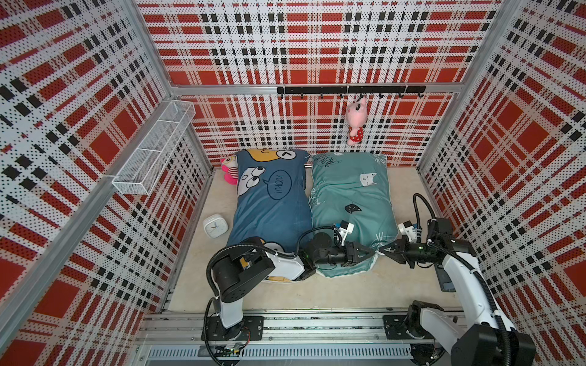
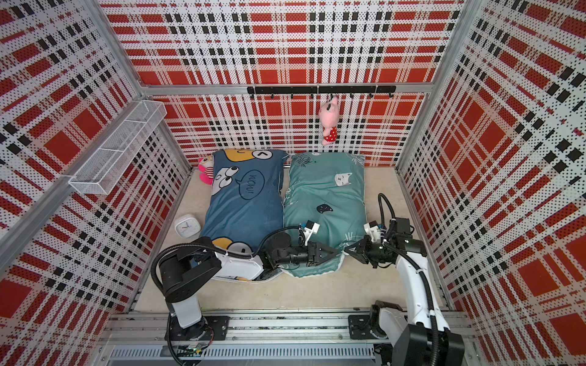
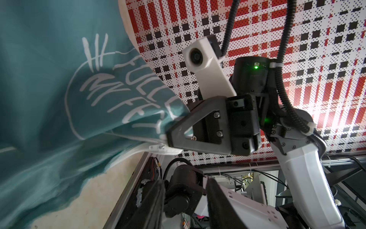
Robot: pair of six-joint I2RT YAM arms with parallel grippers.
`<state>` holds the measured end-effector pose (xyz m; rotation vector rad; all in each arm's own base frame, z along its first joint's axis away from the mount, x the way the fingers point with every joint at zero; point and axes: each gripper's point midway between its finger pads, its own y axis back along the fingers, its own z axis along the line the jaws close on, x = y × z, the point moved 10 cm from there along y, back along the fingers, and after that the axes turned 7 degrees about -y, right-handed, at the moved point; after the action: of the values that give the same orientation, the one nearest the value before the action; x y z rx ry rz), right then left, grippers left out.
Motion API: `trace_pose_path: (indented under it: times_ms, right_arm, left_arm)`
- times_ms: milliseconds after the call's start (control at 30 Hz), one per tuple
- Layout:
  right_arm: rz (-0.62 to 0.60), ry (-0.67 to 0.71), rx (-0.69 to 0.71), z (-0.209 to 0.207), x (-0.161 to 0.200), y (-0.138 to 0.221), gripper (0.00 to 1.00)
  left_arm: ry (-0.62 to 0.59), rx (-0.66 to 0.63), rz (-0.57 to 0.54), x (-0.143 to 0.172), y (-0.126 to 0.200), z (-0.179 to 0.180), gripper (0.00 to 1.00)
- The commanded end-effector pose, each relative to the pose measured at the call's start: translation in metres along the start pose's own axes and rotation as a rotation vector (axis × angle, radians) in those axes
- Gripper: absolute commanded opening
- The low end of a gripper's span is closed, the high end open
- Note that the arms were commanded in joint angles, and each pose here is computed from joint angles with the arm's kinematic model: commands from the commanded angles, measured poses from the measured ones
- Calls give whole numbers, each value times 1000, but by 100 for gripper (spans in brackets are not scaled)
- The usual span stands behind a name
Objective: Zip up pillowcases
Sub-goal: Zip the zipper on the pillowcase.
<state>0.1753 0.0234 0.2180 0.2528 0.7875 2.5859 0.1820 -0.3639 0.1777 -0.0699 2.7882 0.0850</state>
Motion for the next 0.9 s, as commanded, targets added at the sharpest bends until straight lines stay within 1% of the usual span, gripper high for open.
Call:
trace_pose_path:
  times_ms: [0,533,867]
  right_arm:
    - [18,16,-78,4,4,1,0]
    - [30,6,-109,0,7,-2,0]
    - [27,5,-98,-1,6,-2,0]
  left_arm:
    - [-10,22,-20,-2,-6,-1,40]
    - [-4,20,-21,-5,-20,6,39]
    - [-5,26,-23,-5,-23,4,33]
